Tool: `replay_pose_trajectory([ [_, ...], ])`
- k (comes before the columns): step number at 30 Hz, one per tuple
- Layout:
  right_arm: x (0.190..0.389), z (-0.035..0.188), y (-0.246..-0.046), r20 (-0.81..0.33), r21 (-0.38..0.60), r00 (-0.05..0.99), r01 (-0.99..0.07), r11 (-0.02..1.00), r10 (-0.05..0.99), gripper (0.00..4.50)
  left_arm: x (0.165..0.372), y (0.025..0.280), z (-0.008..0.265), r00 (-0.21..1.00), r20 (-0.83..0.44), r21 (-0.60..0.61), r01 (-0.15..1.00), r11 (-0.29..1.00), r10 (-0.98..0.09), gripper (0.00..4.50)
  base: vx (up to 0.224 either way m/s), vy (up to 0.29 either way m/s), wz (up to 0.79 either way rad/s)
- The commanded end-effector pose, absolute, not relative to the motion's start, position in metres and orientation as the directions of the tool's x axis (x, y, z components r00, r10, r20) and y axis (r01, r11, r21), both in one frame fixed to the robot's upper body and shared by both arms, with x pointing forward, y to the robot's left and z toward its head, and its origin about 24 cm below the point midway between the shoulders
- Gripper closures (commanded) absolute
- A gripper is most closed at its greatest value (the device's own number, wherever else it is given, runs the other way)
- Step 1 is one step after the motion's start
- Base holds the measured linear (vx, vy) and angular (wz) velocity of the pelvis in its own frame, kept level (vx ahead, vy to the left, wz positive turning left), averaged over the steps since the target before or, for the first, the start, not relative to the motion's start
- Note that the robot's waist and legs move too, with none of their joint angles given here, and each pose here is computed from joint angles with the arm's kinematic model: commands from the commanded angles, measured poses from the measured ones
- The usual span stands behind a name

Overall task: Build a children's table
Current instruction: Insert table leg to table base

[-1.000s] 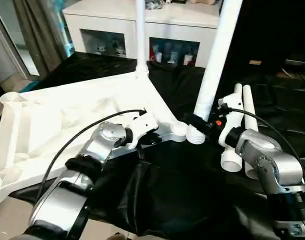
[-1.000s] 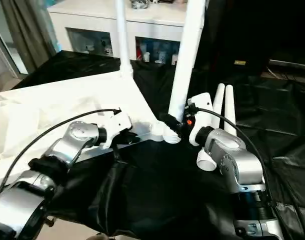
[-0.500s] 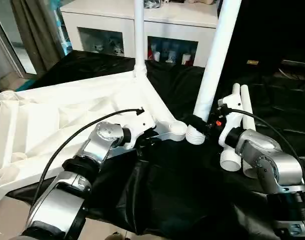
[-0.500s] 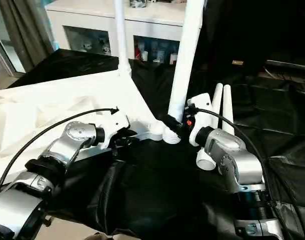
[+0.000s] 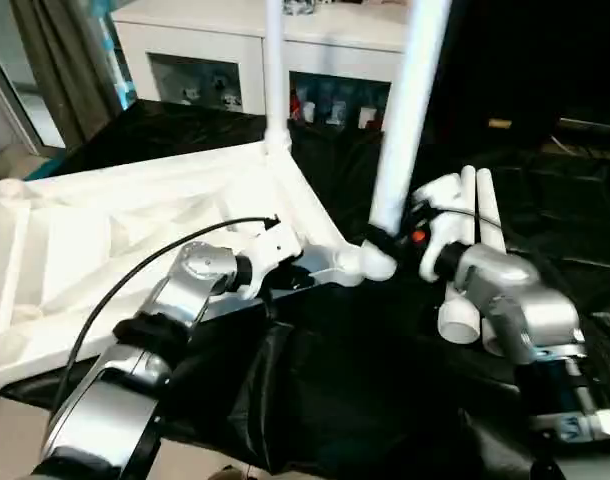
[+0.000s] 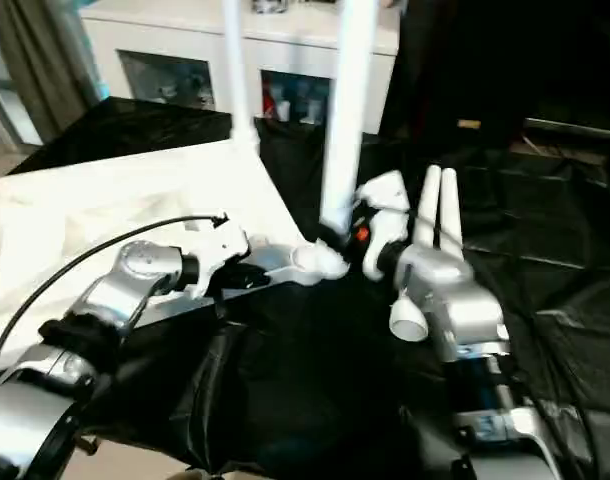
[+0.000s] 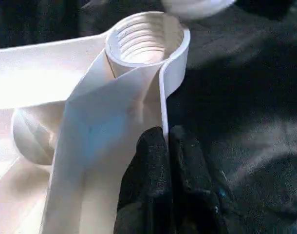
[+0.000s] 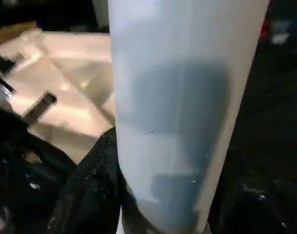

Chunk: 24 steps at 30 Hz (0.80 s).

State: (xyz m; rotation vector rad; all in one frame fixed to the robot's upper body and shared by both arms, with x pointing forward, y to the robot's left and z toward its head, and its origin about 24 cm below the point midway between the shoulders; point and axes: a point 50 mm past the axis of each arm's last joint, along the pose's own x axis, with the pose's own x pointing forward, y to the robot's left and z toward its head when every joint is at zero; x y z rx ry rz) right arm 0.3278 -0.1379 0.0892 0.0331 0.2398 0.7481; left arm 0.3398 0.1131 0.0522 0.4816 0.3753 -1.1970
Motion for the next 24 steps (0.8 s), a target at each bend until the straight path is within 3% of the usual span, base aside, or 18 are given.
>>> replay_pose_trajectory([
  [1,0.332,0.096,-0.135,-0.177,0.087,0.703,-0.686,0.722,0.689,2.62,0.329,0.107,0.04,0.249,-0.532,0.106,0.968,0.228,-0.809,4.5,0.0,0.0,0.0],
  [20,0.335,0.075,-0.127,-0.206,0.127,0.679,-0.696,0.707,0.705,2.62,0.322,0.107,0.043,0.196,-0.517,0.104,0.981,0.166,-0.833,4.5,0.0,0.0,0.0],
  [24,0.334,0.065,-0.132,-0.208,0.183,0.693,-0.665,0.724,0.69,2.62,0.322,0.109,0.043,0.196,-0.52,0.106,0.981,0.164,-0.832,4.5,0.0,0.0,0.0],
])
